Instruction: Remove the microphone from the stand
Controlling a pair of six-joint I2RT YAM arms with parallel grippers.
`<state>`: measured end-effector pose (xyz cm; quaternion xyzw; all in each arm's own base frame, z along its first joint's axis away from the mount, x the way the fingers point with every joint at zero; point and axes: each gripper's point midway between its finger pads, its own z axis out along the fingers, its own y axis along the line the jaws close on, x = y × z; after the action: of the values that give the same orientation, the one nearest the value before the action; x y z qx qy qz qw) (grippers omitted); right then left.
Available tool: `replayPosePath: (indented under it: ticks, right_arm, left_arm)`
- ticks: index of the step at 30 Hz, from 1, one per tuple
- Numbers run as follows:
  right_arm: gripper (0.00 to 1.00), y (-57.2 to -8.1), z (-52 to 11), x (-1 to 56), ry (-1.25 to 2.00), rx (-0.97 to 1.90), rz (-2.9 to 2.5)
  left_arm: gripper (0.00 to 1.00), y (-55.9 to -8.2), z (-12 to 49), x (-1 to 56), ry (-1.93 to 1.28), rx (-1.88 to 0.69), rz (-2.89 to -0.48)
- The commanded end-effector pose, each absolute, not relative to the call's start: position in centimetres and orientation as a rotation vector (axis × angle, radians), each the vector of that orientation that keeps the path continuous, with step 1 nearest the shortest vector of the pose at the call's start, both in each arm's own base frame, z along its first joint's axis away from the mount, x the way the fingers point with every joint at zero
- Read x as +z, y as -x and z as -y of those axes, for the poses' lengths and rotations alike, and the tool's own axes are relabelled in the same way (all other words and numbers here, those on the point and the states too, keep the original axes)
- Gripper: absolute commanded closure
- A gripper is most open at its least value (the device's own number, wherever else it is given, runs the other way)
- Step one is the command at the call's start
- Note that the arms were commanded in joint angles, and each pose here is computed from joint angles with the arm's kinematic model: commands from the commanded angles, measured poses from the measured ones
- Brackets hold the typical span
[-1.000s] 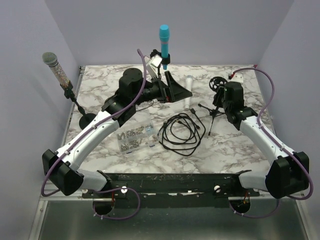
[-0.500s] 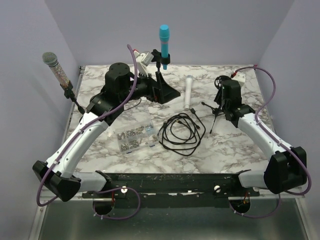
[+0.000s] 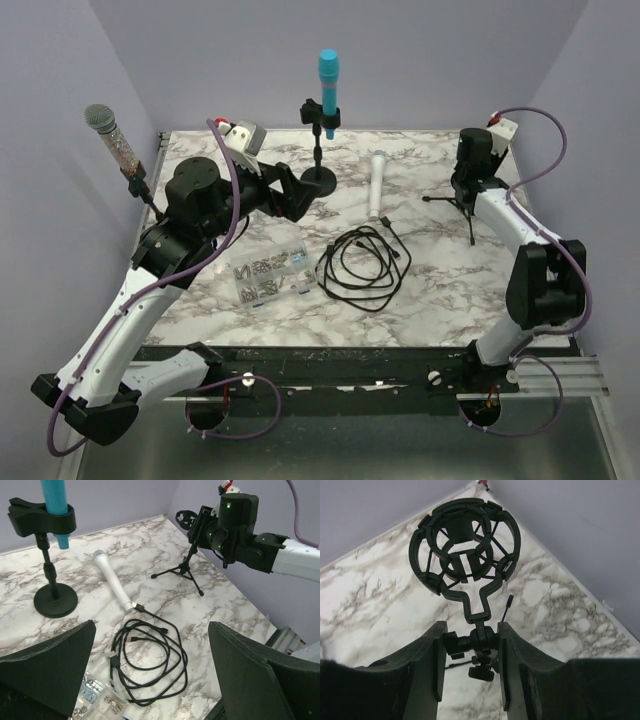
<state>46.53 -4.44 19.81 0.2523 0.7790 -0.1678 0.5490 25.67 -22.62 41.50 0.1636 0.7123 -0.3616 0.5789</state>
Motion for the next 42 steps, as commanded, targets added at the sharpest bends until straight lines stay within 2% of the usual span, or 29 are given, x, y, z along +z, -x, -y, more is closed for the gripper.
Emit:
replayPosePath:
  ticks: [1,7,16,26,28,31,35,42]
  right_arm:
    - [0.99,-50.0,6.5,17.4,-0.586,-0.501,-1.884]
    - [0.99,-54.7,8.5,17.2,-0.593,-0.499,-1.831]
    - [0.99,-59.2,11.3,16.7,-0.593,-0.506,-1.744]
    - [0.99,-59.9,10.4,16.7,-0.441,-0.487,-1.719]
    - [0.93,-59.4,10.3,16.4,-0.439,-0.480,-1.737]
    - [0.76,-58.8,9.7,16.3,-0.437,-0.453,-1.781]
    - [0.60,-57.5,9.2,17.0,-0.480,-0.410,-1.831]
    - [0.19,-55.5,8.4,18.4,-0.487,-0.366,-1.909]
  left_arm:
    - [0.01,-27.2,20.9,41.3,-0.333,-0.719,-1.633]
    - [0.01,-27.8,20.0,41.1,-0.313,-0.651,-1.623]
    - [0.01,-28.6,19.9,40.2,-0.312,-0.615,-1.641]
    - [0.01,-29.3,18.3,40.3,-0.262,-0.553,-1.636]
    - [0.01,-29.3,17.9,40.5,-0.245,-0.556,-1.628]
    - [0.01,-29.4,17.5,40.5,-0.223,-0.558,-1.617]
    - [0.01,-29.9,17.6,40.0,-0.205,-0.577,-1.633]
    - [0.01,-30.5,17.9,39.5,-0.177,-0.685,-1.651]
